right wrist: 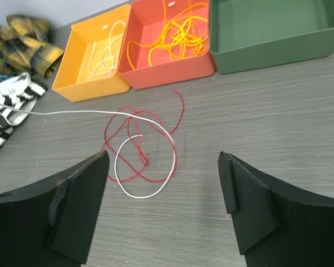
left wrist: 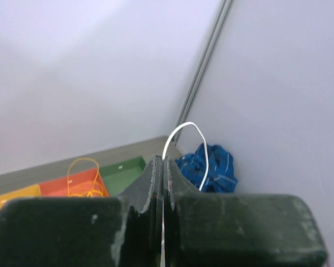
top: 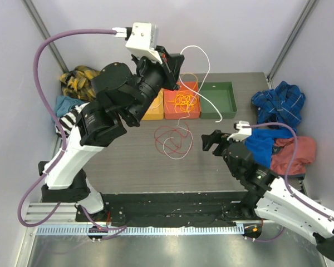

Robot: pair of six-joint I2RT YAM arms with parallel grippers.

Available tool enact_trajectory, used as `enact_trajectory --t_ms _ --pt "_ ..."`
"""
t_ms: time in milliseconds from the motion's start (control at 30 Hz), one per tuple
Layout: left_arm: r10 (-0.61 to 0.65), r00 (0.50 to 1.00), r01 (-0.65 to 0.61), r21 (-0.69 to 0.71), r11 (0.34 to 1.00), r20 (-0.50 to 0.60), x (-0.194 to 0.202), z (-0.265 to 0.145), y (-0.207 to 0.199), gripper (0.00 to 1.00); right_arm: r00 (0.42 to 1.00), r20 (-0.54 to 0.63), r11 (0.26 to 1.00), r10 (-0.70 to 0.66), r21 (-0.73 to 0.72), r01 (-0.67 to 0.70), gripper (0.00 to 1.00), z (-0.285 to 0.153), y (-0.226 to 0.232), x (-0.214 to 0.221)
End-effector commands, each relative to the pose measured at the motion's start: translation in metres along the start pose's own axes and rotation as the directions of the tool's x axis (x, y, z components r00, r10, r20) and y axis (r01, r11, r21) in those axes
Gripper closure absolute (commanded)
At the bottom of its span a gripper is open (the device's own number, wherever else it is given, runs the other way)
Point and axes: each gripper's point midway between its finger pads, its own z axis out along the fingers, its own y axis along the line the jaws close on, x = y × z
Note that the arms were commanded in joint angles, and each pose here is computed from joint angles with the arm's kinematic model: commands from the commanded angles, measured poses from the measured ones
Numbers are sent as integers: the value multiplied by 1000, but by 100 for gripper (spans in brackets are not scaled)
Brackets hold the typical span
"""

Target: Untangle the cables

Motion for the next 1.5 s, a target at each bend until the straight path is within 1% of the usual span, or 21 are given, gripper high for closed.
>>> enact_trajectory --t_ms 0,67,100,167,367,433,500,533,600,767,833,900,933,967,1000,1033,1200,1233,1300,1333,1467 --pt "28 999 -30 38 999 46 -20 1 -8 100 999 13 993 42 -113 -40 9 22 31 10" --pt "8 999 -11 57 998 49 -22 1 -13 100 999 29 989 41 -145 -36 5 30 43 8" --pt "5 999 -8 67 998 49 -21 1 -15 100 1000 16 989 1 -145 1 4 37 45 17" --pt "1 999 -4 74 997 42 -19 3 -17 100 998 56 986 1 -168 8 2 43 55 12" --pt "-11 1000 9 91 996 26 -12 5 -22 100 992 117 982 -50 -174 70 1 68 74 11" --pt "-32 999 29 115 993 25 -14 5 -27 100 988 101 985 -117 -118 129 1 83 69 25" --pt "-48 999 45 130 990 20 -14 4 -31 100 982 124 983 -142 -99 155 1 96 76 22" --pt "-66 998 63 140 988 16 -13 4 -33 100 974 97 975 -203 -71 210 1 108 71 38" --pt "-75 997 73 163 984 6 -12 3 -38 100 969 127 975 -214 -35 220 1 121 77 32" --pt "-88 996 89 176 980 -12 -9 2 -42 100 943 104 948 -317 53 313 1 165 83 53" --pt "-85 996 88 178 980 -20 -7 1 -41 100 942 96 945 -322 98 313 2 175 78 52" --pt "-88 996 90 179 980 -23 -9 -3 -40 100 947 76 945 -311 125 301 11 189 74 52" --pt "-83 996 86 173 981 -26 -8 -4 -38 100 951 66 948 -301 127 292 38 191 73 51" --pt "-79 996 82 165 983 -28 -8 -6 -35 100 954 58 949 -295 135 285 56 192 71 47" --pt "-74 997 77 156 985 -26 -9 -7 -32 100 958 77 956 -276 123 265 79 187 75 36" --pt "-70 997 72 137 988 -24 -7 -7 -28 100 959 89 958 -270 122 258 99 185 76 30" --pt "-58 998 59 90 994 -21 -4 -14 -12 100 954 141 961 -263 122 247 99 160 82 -14" --pt "-54 998 55 67 996 -20 -3 -15 -7 100 954 183 969 -239 107 222 99 147 87 -38" --pt "-36 999 37 47 998 -37 6 -15 -3 100 952 206 973 -227 81 214 99 133 92 -58" --pt "-32 999 33 30 999 -36 6 -17 2 100 950 239 979 -203 52 196 99 117 98 -82" --pt "-6 999 3 -65 998 -49 21 -17 23 100 943 304 988 -137 -28 152 99 74 112 -139"
